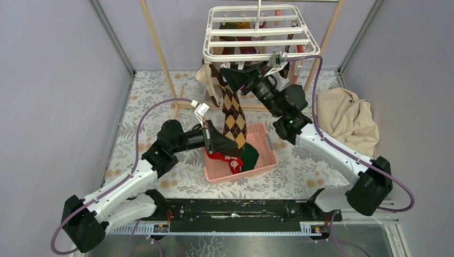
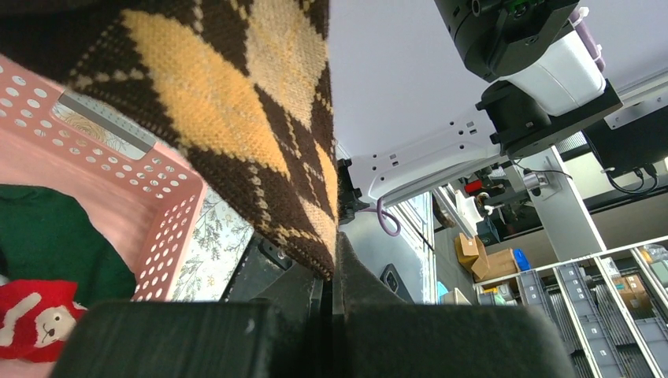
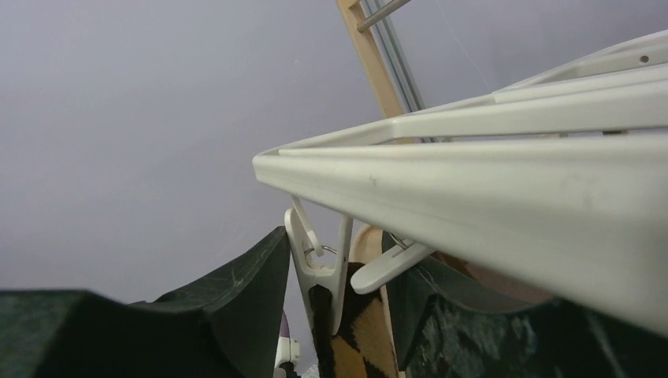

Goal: Remove the socks clipped to the hanger
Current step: Remove the sock from the hanger.

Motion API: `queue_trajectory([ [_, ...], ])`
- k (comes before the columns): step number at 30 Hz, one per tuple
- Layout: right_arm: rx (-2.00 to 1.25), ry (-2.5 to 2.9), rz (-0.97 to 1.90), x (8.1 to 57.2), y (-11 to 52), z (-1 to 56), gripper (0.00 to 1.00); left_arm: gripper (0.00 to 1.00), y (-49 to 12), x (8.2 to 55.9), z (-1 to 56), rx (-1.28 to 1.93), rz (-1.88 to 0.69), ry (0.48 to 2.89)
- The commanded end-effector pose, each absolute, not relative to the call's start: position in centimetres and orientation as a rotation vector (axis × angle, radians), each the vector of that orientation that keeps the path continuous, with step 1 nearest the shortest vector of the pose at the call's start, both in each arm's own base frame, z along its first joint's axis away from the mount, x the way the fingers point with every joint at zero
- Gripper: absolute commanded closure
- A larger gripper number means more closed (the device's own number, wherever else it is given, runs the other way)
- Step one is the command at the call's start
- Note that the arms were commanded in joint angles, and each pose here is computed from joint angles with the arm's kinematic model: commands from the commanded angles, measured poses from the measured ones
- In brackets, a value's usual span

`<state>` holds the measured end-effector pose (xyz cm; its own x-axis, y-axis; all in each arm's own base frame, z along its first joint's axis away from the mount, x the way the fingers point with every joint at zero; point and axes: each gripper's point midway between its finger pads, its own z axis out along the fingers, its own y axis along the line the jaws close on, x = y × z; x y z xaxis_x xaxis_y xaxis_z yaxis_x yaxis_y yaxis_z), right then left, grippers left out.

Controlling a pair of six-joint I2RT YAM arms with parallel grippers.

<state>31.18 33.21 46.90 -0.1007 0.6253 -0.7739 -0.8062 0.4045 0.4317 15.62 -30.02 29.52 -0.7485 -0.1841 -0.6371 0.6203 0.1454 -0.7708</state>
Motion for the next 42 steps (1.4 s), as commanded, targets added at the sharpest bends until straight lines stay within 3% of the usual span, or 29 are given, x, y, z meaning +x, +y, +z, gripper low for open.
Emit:
queue_trajectory([
  [1, -0.158, 1.063, 1.224, 31.1, 32.3, 49.3, 0.45, 1.0, -30.0, 15.4, 29.5, 0.429, -1.666, 1.79],
  [28, -0.124, 1.019, 1.229, 31.7, 32.2, 50.6, 0.42, 1.0, -29.7, 14.8, 27.9, 0.415, -1.658, 1.834],
  [42, -0.132, 1.033, 1.219, 31.8, 32.2, 50.1, 0.69, 1.0, -29.7, 14.8, 27.6, 0.414, -1.649, 1.851],
])
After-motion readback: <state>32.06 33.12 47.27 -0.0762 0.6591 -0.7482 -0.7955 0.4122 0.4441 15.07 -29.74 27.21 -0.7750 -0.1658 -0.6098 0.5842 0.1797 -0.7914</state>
